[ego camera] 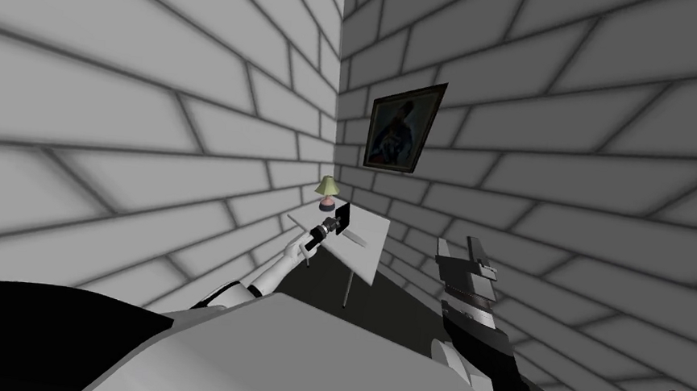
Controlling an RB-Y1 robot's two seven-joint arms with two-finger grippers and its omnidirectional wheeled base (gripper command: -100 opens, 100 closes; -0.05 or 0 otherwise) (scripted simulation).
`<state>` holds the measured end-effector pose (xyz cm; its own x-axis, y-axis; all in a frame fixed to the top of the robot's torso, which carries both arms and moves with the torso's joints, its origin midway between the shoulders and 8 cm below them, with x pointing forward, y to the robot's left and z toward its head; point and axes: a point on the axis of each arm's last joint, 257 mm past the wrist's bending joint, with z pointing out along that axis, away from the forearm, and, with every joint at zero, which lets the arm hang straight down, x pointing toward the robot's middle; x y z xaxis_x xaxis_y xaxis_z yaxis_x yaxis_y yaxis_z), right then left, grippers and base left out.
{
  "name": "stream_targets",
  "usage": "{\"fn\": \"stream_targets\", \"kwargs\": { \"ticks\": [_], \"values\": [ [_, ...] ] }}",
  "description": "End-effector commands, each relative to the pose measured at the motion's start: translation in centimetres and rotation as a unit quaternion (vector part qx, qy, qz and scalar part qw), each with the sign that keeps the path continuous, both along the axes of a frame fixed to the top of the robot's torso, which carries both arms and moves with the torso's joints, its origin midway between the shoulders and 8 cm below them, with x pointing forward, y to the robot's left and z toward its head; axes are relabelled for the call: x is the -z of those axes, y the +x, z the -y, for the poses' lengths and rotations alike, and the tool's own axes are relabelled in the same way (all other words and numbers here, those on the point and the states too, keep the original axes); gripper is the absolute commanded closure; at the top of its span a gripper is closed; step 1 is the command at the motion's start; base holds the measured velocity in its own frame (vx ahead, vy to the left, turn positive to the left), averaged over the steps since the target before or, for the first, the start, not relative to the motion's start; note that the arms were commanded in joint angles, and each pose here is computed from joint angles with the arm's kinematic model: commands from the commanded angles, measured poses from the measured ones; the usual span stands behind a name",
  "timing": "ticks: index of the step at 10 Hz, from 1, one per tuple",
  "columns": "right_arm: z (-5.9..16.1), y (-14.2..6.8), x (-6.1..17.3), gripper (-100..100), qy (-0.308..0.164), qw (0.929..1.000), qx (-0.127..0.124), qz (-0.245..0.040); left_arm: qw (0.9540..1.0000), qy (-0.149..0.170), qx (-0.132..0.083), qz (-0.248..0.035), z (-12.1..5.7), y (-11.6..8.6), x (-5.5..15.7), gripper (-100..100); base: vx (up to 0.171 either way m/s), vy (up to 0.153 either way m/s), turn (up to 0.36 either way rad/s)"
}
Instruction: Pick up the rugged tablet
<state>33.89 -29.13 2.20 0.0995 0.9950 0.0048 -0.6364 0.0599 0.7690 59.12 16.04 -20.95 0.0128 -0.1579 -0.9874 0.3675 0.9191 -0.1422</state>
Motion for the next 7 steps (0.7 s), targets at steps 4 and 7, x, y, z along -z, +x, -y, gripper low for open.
{"fn": "stream_targets", "kwargs": {
  "ticks": [4,7],
  "values": [
    [0.0,0.0,0.0,0,0.000,1.0000,0.000,0.000,0.9991,0.000,-0.039,-0.015,-6.2,-2.2,1.8,100,0.002,-0.025,-0.134],
    [0.0,0.0,0.0,0,0.000,1.0000,0.000,0.000,0.9979,0.002,-0.064,-0.007,-10.3,-3.7,1.1,100,0.008,-0.025,-0.140]
  ]
}}
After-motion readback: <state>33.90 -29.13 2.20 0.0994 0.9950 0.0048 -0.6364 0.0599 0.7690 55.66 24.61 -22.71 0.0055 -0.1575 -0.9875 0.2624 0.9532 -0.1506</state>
